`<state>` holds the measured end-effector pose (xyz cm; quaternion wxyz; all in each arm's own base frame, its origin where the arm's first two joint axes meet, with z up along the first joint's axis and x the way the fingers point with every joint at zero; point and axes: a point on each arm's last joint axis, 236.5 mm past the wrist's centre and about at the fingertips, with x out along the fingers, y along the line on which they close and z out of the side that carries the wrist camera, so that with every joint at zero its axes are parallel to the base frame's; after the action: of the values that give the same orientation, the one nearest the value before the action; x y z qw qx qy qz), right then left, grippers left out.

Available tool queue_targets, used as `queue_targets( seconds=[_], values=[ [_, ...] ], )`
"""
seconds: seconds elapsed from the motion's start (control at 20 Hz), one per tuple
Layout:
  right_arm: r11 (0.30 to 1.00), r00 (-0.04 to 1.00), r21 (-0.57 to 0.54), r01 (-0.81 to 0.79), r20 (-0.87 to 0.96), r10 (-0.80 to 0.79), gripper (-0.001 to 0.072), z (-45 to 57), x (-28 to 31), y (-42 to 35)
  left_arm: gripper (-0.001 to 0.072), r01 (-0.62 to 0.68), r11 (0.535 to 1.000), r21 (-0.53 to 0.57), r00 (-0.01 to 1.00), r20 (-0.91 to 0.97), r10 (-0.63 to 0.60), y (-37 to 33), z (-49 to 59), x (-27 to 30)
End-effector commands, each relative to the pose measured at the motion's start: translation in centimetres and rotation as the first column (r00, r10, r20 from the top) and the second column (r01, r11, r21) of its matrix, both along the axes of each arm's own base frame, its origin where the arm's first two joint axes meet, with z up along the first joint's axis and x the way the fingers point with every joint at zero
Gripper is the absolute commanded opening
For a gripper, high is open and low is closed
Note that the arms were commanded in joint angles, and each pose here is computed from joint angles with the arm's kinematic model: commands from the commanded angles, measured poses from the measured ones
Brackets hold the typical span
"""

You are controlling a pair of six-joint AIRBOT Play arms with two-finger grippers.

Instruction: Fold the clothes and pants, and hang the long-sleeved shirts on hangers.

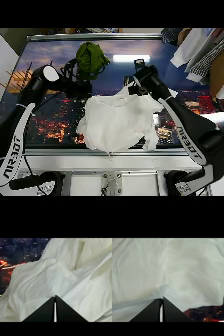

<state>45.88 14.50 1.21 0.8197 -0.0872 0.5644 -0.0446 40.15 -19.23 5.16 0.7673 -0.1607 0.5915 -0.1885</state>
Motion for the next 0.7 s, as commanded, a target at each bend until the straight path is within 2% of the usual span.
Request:
queue_targets(
  seconds=[0.0, 0.2, 0.4, 0.45, 0.5, 0.55, 0.65],
  values=[
    [0.999, 0.998, 0.006, -0.049, -0.024, 0.049, 0.0013, 4.7, -4.1, -0.1, 0.0012, -0.008, 1.0, -0.002, 0.999, 0.041, 0.008, 1.2, 1.7, -1.2],
    [0.984, 0.987, 0.121, -0.129, -0.083, 0.14, 0.0012, 5.1, -13.2, 3.7, 0.0012, 0.036, 0.999, 0.023, 0.999, -0.022, -0.036, 1.8, -1.6, -7.8],
    [0.974, 0.983, 0.175, -0.141, -0.094, 0.16, 0.0013, 4.4, -17.9, 5.9, 0.0013, -0.035, 0.999, 0.017, 0.998, 0.051, 0.035, 2.6, -3.5, -7.8],
    [0.974, 0.983, 0.18, -0.138, -0.093, 0.157, 0.0013, 4.4, -18.0, 6.2, 0.0201, -0.05, 0.999, 0.011, 0.995, 0.082, 0.049, 2.6, -3.2, -7.1],
    [0.975, 0.985, 0.184, -0.128, -0.093, 0.147, 0.0013, 4.4, -18.1, 6.3, 0.0545, -0.058, 0.998, 0.005, 0.993, 0.107, 0.057, 2.6, -2.6, -6.4],
    [0.976, 0.986, 0.185, -0.117, -0.093, 0.135, 0.0012, 4.4, -18.1, 6.2, 0.0654, -0.06, 0.998, -0.002, 0.99, 0.131, 0.06, 2.4, -1.7, -5.8],
    [0.977, 0.99, 0.189, -0.097, -0.084, 0.115, 0.0013, 4.5, -17.8, 6.2, 0.0654, -0.056, 0.998, -0.016, 0.983, 0.176, 0.058, 2.1, 0.5, -4.8]
  ],
)
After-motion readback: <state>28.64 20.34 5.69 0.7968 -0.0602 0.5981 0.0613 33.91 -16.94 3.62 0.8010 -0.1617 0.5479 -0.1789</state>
